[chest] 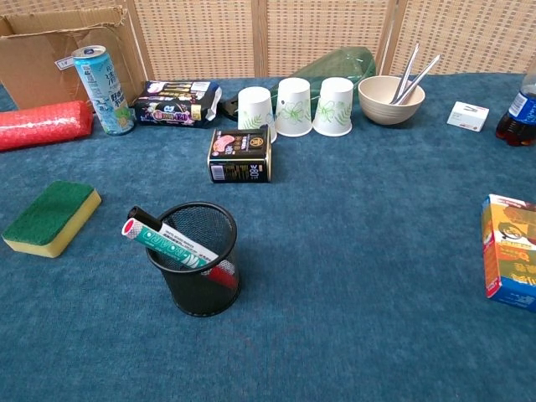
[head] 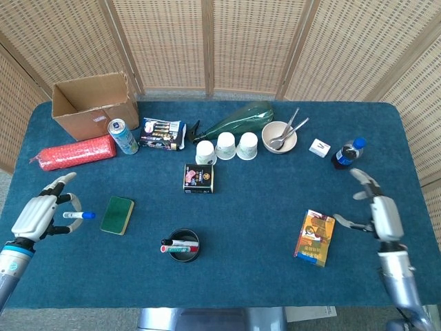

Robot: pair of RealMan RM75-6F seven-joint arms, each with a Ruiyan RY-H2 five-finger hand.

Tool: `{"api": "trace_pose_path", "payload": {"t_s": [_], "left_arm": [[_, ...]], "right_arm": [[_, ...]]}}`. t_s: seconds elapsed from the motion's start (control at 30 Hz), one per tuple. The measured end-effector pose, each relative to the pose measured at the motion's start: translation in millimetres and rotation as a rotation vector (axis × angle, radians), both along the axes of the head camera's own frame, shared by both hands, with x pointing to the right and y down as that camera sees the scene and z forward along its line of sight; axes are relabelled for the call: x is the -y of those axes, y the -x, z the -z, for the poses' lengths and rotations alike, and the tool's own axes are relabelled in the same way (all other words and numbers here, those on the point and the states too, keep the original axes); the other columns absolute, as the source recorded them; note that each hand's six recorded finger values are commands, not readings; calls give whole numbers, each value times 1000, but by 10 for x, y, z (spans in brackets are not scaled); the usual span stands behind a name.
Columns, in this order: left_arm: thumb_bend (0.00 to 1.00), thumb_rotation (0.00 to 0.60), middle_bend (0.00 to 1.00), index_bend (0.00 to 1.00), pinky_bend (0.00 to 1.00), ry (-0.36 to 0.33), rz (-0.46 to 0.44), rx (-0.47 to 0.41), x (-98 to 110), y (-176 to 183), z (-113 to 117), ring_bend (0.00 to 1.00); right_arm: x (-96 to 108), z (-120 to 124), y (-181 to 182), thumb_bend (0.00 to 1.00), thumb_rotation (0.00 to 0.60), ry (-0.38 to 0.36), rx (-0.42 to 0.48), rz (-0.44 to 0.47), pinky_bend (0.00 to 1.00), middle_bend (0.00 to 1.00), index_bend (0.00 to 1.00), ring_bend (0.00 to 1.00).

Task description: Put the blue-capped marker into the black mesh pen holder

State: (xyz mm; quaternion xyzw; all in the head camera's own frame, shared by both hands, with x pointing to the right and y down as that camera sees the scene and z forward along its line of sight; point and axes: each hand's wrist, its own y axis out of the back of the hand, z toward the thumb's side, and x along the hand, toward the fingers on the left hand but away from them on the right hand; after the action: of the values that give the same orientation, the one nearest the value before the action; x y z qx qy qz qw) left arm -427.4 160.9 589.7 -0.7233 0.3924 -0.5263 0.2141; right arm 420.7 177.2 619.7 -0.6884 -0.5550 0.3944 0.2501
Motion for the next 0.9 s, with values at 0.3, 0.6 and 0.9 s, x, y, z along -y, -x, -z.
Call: {"api": "trace_pose_path", "payload": {"t_s": [0.3,0.6,0.9], "left_arm": [[416,600,0,582,134,-2,-22,-90,109,-315,35,0],[416,600,0,582,138,19,-91,-168,228,-789,21,0],[417,600,0,584,146,51,-150,-280,274,-1372,1,0]], "right_arm": [[-434,198,-419,0,600,-26,-96,-57,431,157,122,145],[-507,233,-449,0,600,-5,-98,-66,431,157,123,144],[-514,232,-436,0,600,0,-83,-67,431,157,124,144]]}}
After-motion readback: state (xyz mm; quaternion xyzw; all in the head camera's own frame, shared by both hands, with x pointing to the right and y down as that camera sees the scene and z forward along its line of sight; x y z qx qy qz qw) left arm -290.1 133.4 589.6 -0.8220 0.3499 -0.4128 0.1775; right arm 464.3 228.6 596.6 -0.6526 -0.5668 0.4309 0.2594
